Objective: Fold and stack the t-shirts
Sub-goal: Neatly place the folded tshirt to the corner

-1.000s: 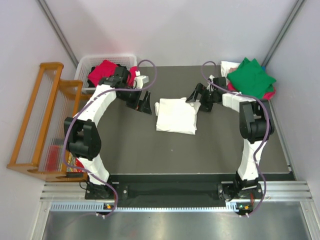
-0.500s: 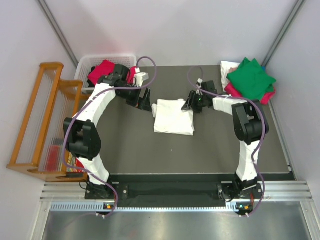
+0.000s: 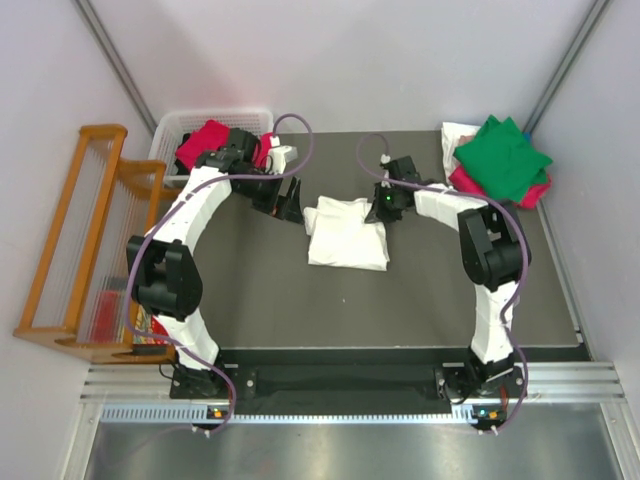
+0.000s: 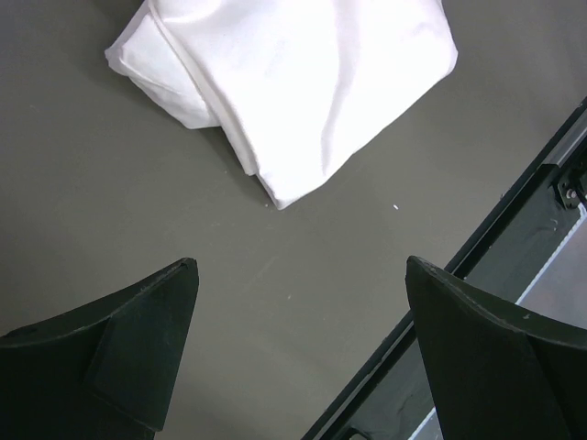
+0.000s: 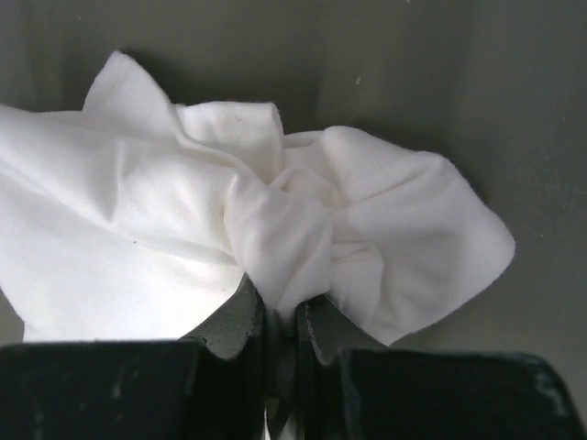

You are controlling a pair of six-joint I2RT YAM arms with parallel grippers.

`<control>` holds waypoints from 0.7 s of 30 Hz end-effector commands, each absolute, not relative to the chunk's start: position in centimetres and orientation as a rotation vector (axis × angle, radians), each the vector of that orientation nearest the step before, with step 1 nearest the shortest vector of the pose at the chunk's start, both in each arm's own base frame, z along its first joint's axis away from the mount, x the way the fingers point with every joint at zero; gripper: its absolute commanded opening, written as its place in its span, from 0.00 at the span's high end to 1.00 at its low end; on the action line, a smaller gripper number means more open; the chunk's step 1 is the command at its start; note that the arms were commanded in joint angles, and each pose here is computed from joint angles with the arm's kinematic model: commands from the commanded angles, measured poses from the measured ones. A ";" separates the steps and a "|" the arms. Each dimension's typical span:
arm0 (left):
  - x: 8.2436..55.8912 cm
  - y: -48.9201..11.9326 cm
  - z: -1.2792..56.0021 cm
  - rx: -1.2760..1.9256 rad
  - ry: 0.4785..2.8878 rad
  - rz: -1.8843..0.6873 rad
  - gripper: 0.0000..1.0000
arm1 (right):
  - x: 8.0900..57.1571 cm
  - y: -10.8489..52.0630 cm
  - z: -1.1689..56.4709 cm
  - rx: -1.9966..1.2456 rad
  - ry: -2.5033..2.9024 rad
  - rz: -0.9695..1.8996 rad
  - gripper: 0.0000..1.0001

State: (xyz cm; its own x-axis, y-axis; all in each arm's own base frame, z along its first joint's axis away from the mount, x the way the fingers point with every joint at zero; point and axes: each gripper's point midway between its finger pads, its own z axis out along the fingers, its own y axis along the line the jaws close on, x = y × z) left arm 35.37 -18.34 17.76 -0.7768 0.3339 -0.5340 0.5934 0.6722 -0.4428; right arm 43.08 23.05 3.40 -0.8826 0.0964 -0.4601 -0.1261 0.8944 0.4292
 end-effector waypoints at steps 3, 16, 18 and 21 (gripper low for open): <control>35.0 -18.1 19.8 0.745 2.412 -0.846 0.01 | 47.6 21.8 16.7 -0.194 2.300 0.361 1.00; 34.8 -16.7 19.5 0.705 2.422 -0.848 0.01 | 58.1 3.8 27.7 0.385 2.104 0.305 1.00; 34.8 -16.3 19.5 0.695 2.424 -0.854 0.01 | 58.3 -0.4 27.6 0.512 2.078 0.283 1.00; 34.6 -15.8 19.3 0.680 2.426 -0.863 0.01 | 57.4 -6.9 27.7 0.663 2.040 0.154 1.00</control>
